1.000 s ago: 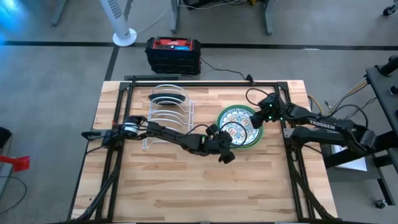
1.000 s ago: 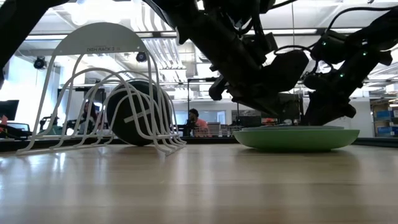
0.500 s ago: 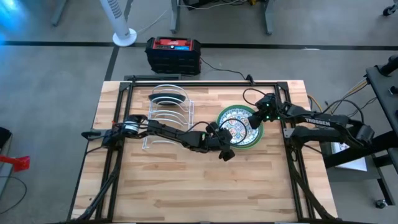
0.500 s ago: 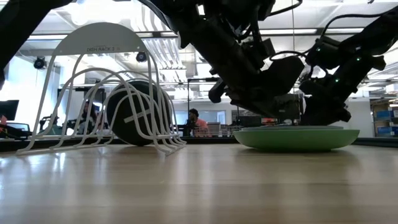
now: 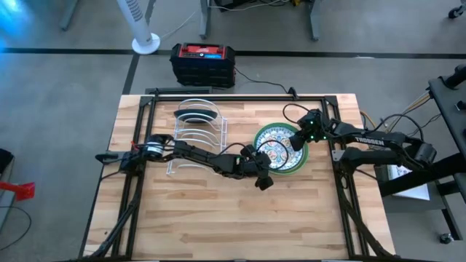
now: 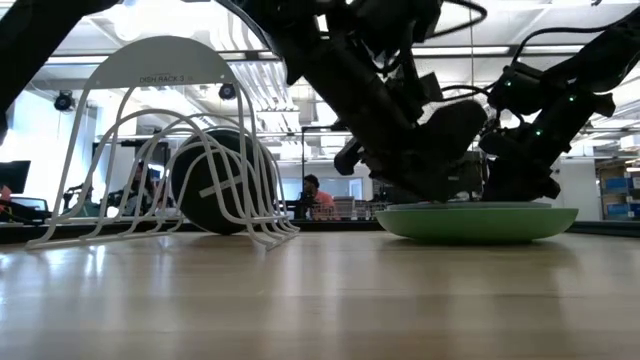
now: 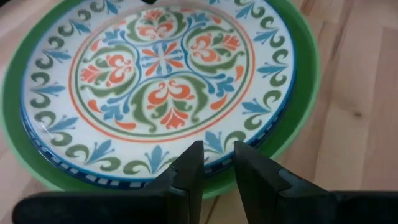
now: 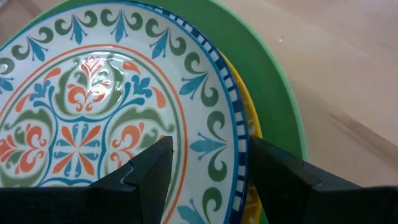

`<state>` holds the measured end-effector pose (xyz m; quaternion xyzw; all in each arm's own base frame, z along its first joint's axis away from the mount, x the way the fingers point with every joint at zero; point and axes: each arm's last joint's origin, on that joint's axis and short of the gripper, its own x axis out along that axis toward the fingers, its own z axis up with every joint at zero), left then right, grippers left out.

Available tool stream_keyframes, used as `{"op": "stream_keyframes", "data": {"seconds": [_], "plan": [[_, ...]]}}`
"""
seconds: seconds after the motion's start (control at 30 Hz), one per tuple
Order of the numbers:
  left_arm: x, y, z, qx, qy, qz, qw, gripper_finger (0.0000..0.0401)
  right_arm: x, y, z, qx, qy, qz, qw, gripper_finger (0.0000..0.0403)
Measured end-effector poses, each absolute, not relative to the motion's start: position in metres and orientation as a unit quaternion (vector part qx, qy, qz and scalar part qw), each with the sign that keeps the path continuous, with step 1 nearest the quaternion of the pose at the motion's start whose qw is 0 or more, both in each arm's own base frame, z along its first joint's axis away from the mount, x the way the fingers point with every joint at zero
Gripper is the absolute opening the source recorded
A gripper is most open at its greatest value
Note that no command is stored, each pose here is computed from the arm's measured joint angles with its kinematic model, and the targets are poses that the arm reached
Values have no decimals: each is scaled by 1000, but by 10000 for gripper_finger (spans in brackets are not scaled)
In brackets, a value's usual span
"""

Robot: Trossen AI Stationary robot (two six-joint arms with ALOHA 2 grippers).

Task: Sort dishes
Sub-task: Put the white pattern plate in the dish rack

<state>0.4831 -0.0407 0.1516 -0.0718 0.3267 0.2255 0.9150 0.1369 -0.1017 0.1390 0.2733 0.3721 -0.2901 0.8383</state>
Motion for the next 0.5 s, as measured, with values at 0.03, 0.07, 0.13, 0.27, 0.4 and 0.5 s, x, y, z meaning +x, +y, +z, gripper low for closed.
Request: {"op": "stream_keyframes", "data": {"seconds": [0.03,0.07,0.13,0.27,0.4,0.5], "plan": [[483,-40,151,-73,327,227,914,77,137,-102,139,274,372,-289,839,199],[484,-40,148,-75,327,228,914,77,137,-102,139,274,371,-288,839,199],[484,-40,146,-76,327,230,913,77,138,-102,140,275,368,-282,842,199],[486,-40,142,-81,326,229,914,77,138,-102,140,278,363,-271,847,199],[486,-40,142,-83,328,227,913,77,139,-102,140,279,361,-269,848,199],[486,-39,142,-83,327,227,914,77,140,-102,141,279,357,-265,851,199]]}}
